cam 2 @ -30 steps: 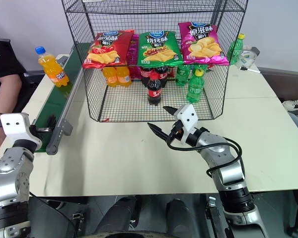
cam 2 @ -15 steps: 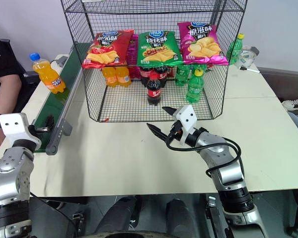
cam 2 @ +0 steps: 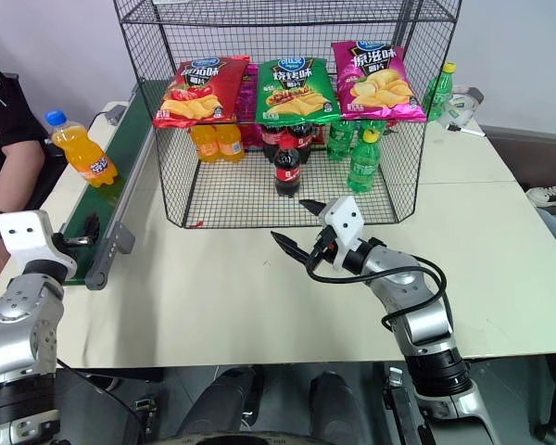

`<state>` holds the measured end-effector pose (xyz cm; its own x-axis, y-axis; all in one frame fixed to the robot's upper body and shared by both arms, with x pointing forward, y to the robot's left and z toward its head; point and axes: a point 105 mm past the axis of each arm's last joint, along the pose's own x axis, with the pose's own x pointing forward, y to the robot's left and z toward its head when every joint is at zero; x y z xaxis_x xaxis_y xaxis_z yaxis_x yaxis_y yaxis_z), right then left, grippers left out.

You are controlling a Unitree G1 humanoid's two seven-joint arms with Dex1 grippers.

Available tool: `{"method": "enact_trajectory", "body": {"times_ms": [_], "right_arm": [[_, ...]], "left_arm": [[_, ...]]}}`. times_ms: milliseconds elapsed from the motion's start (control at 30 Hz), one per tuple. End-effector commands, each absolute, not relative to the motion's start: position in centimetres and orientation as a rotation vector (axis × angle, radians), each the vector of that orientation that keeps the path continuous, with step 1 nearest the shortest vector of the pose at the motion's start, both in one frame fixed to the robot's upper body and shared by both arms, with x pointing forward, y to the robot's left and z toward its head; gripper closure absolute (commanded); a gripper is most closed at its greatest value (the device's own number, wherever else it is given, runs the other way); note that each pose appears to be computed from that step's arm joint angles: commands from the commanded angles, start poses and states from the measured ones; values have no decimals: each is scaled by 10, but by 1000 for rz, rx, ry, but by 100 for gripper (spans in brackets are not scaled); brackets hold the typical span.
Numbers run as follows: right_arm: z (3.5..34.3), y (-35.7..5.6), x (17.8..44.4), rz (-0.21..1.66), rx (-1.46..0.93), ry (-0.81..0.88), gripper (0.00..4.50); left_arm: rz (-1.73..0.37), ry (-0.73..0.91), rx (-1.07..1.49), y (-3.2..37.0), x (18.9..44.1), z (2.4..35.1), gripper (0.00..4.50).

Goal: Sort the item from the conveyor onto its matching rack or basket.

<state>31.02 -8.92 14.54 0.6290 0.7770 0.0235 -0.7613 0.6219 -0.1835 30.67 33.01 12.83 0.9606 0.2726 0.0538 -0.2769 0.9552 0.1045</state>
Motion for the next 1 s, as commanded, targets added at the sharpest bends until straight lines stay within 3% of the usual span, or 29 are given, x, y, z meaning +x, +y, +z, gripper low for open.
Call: {"method": "enact_trajectory", "body": {"times_ms": [33, 1000], "right_arm": [[158, -84, 307, 897, -171, -163, 0], [157, -83, 310, 901, -182, -162, 0]], "left_arm": [[313, -109, 116, 336, 305, 149, 8], [403, -216, 110, 355, 303, 174, 8]]}}
